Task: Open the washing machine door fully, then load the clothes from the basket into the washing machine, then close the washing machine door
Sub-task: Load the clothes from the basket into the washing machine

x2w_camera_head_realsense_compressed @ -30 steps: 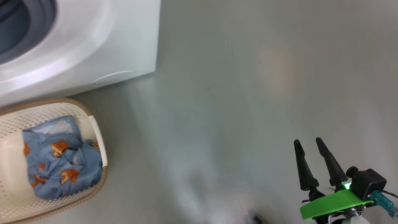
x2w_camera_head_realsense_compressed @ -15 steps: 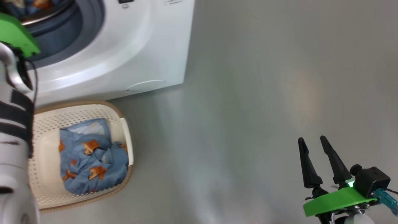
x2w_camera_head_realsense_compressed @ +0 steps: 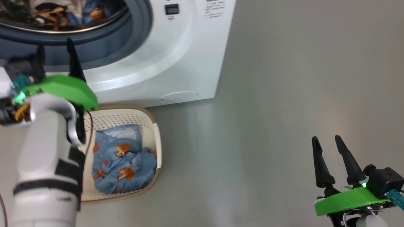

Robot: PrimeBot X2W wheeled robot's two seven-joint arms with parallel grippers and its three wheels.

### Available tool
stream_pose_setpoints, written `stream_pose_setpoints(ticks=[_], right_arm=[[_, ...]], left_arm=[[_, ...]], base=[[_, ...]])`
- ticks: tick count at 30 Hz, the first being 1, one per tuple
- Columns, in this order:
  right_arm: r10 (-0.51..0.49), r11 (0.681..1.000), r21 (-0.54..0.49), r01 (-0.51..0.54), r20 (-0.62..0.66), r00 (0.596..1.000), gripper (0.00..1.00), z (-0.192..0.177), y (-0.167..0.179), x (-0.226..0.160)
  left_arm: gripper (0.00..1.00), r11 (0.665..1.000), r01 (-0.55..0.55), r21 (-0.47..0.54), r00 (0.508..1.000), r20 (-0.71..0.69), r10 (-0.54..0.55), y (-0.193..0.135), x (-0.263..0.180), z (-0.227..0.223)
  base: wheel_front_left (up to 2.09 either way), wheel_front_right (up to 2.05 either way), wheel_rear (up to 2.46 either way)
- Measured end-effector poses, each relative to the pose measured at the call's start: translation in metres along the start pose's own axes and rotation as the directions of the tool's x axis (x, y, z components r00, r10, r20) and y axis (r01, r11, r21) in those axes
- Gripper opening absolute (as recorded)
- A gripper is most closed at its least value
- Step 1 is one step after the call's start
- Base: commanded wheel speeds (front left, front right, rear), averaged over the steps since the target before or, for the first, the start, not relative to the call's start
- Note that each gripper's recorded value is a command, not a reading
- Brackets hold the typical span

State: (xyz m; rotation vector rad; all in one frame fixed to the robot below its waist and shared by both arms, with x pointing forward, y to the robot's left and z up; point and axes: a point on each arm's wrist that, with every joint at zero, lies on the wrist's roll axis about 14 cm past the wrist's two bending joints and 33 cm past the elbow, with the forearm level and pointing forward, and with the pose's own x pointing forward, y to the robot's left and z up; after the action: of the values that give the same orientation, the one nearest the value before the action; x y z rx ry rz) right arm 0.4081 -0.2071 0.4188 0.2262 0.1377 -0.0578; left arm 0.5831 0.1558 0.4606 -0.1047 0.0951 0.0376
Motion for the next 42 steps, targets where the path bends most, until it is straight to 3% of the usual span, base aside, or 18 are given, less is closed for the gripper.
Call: stream_pose_setpoints(ticks=[18, 26, 42], right_arm=[[0.077, 0.997, -0.025, -0.076, 0.036, 0.996, 1.00, 0.012, 0.022, 0.010], [0.101, 0.995, -0.033, -0.099, 0.055, 0.993, 1.00, 0.019, 0.030, 0.009], [0.106, 0.994, -0.045, -0.101, 0.109, 0.988, 1.00, 0.042, 0.031, -0.031]], left_arm=[[1.00, 0.998, -0.066, -0.001, 0.993, -0.097, 0.065, 0.031, -0.127, -0.063], [1.00, 0.998, -0.066, -0.016, 0.996, -0.057, 0.065, 0.027, -0.163, -0.050], [1.00, 0.990, -0.118, -0.083, 0.992, -0.058, 0.114, 0.030, -0.216, -0.043]], base=[[0.00, 0.00, 0.00], [0.00, 0.00, 0.00], [0.00, 0.00, 0.00]])
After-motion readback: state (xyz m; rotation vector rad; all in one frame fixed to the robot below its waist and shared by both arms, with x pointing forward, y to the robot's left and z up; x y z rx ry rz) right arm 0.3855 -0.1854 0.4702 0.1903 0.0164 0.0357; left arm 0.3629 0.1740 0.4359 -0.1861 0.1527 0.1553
